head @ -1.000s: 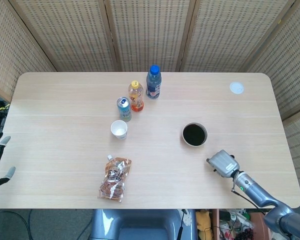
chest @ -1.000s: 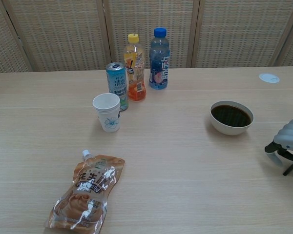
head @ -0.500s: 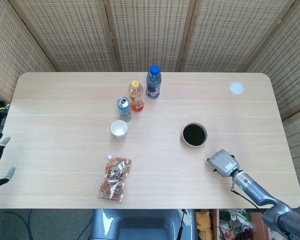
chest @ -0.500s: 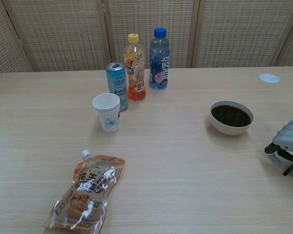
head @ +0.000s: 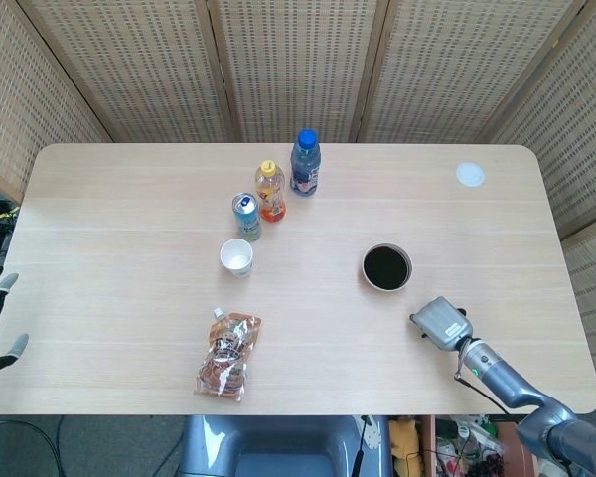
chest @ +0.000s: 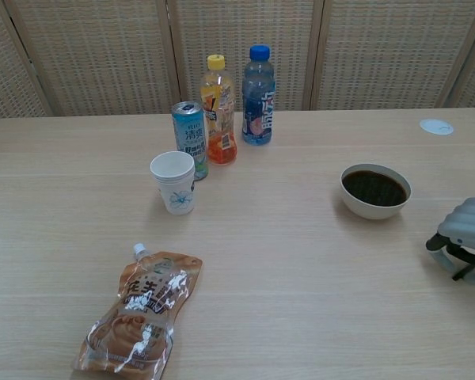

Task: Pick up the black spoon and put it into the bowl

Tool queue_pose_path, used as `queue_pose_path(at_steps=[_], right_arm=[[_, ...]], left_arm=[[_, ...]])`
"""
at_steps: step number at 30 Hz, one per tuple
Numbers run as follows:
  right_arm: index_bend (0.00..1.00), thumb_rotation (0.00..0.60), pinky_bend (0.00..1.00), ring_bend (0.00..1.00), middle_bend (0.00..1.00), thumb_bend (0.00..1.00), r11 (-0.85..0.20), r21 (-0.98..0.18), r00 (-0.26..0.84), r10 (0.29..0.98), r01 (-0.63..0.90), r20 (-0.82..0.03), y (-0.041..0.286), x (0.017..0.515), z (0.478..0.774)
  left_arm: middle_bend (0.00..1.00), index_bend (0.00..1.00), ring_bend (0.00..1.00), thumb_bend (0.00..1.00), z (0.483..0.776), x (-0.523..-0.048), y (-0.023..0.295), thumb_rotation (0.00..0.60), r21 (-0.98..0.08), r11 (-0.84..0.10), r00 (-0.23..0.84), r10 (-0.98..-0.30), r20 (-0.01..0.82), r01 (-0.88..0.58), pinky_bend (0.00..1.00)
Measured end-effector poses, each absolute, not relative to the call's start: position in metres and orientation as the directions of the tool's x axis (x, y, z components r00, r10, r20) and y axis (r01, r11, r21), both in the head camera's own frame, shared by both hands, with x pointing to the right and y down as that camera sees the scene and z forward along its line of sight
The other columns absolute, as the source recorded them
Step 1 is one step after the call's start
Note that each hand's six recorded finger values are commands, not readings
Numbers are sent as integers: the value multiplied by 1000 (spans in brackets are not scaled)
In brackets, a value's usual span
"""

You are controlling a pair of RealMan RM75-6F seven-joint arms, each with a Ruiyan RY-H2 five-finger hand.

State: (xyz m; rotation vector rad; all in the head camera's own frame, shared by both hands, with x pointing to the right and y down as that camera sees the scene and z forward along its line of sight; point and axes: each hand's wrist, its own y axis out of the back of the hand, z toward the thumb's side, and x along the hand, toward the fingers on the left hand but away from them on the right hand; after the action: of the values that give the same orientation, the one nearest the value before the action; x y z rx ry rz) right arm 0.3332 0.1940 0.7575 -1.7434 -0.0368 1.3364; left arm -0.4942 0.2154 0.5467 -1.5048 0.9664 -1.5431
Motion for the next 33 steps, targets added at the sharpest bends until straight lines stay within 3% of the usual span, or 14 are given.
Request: queue_pose_path(at_steps=[17, 33], right_arm=[[586, 600, 1000, 917, 883, 433, -576, -648, 392, 517, -499, -761, 195, 335, 762], [697, 600, 1000, 942, 916, 665, -595, -630, 367, 514, -499, -775, 197, 338, 764]], left_arm=[[0, 26, 12, 334, 548, -496, 215, 600, -904, -427, -17, -904, 427, 12, 0], [0, 23, 13, 335, 547, -497, 216, 600, -906, -422, -16, -906, 422, 7, 0]])
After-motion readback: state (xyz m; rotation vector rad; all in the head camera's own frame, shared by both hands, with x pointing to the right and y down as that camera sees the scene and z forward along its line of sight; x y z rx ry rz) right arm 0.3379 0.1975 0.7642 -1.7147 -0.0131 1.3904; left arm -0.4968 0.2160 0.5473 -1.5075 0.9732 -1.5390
